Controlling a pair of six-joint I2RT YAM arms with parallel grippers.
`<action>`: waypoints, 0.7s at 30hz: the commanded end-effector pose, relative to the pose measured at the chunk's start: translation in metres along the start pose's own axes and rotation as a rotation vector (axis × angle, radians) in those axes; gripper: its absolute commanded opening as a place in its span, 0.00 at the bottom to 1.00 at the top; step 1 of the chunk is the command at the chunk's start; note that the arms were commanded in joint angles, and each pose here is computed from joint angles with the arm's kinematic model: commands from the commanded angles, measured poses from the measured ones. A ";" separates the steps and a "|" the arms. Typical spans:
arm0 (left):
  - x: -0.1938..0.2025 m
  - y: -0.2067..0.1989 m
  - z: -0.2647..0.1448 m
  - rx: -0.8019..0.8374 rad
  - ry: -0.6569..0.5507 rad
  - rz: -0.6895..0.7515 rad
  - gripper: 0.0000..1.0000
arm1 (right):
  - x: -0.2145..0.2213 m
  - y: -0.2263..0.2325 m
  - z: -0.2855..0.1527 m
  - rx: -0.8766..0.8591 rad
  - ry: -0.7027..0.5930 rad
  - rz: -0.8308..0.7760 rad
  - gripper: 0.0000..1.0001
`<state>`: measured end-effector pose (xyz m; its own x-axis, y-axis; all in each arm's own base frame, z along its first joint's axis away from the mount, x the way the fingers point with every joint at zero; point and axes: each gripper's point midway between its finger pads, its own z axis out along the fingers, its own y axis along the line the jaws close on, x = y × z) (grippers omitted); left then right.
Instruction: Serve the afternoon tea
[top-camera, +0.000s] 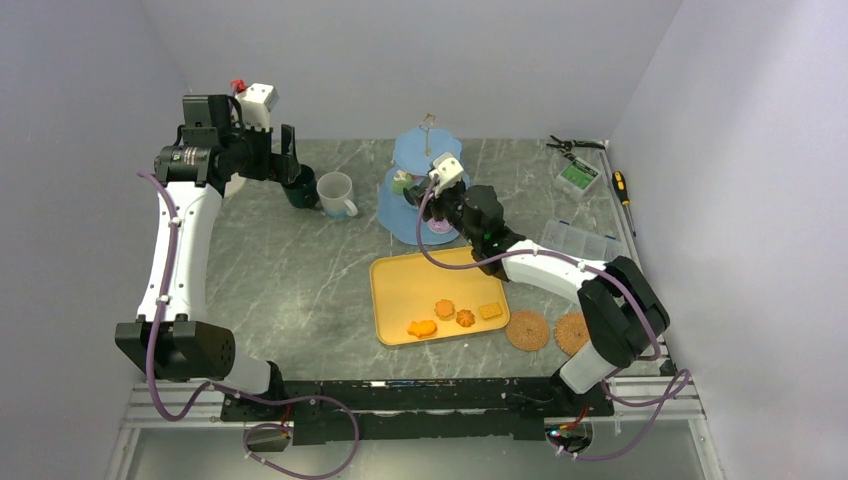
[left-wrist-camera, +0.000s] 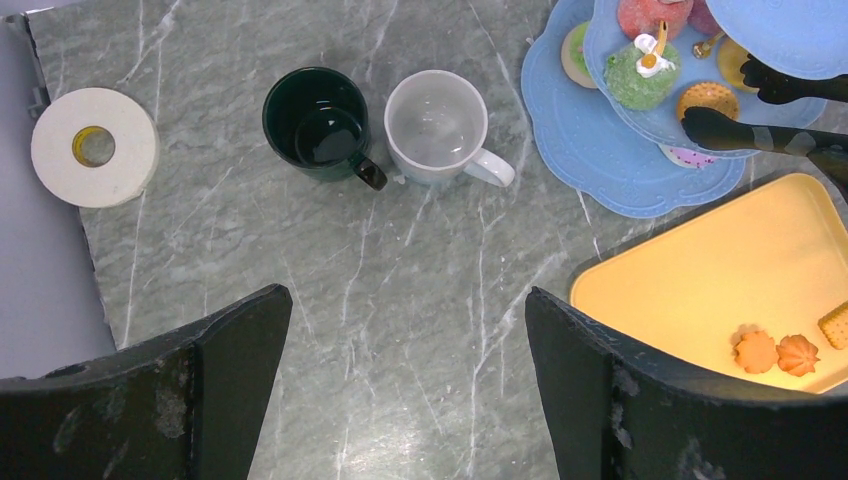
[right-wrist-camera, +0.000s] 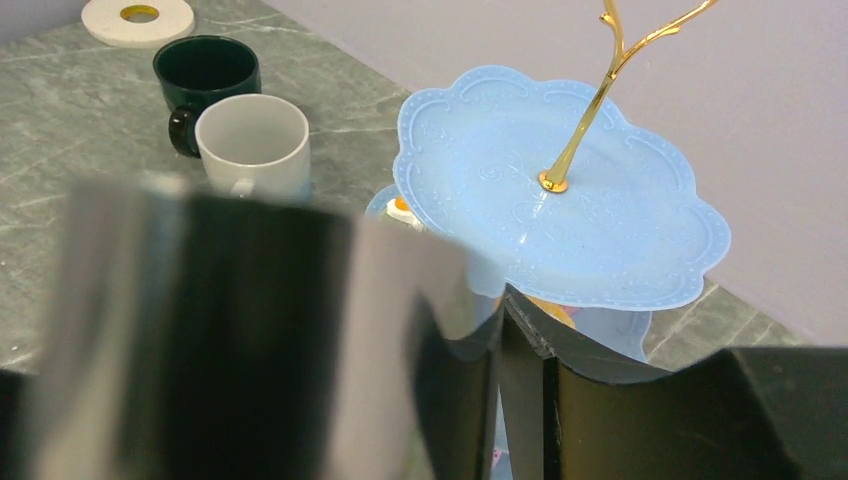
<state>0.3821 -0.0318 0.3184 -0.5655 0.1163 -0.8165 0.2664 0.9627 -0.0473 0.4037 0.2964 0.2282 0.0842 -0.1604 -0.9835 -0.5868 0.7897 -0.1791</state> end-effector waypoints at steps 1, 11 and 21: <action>-0.019 -0.005 -0.013 0.019 -0.065 0.008 0.93 | -0.044 -0.011 -0.005 0.033 -0.131 0.006 0.60; -0.017 -0.009 -0.015 0.040 -0.062 0.013 0.93 | -0.059 0.027 -0.071 -0.167 -0.124 0.040 0.61; -0.014 -0.010 -0.017 0.046 -0.050 0.038 0.93 | -0.037 0.086 -0.127 -0.344 -0.020 0.076 0.60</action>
<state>0.3803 -0.0362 0.3184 -0.5650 0.1207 -0.8162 0.2915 0.9546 -0.0606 0.2764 0.2865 0.2732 0.1053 -0.0700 -0.9920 -0.7854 0.6060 -0.1262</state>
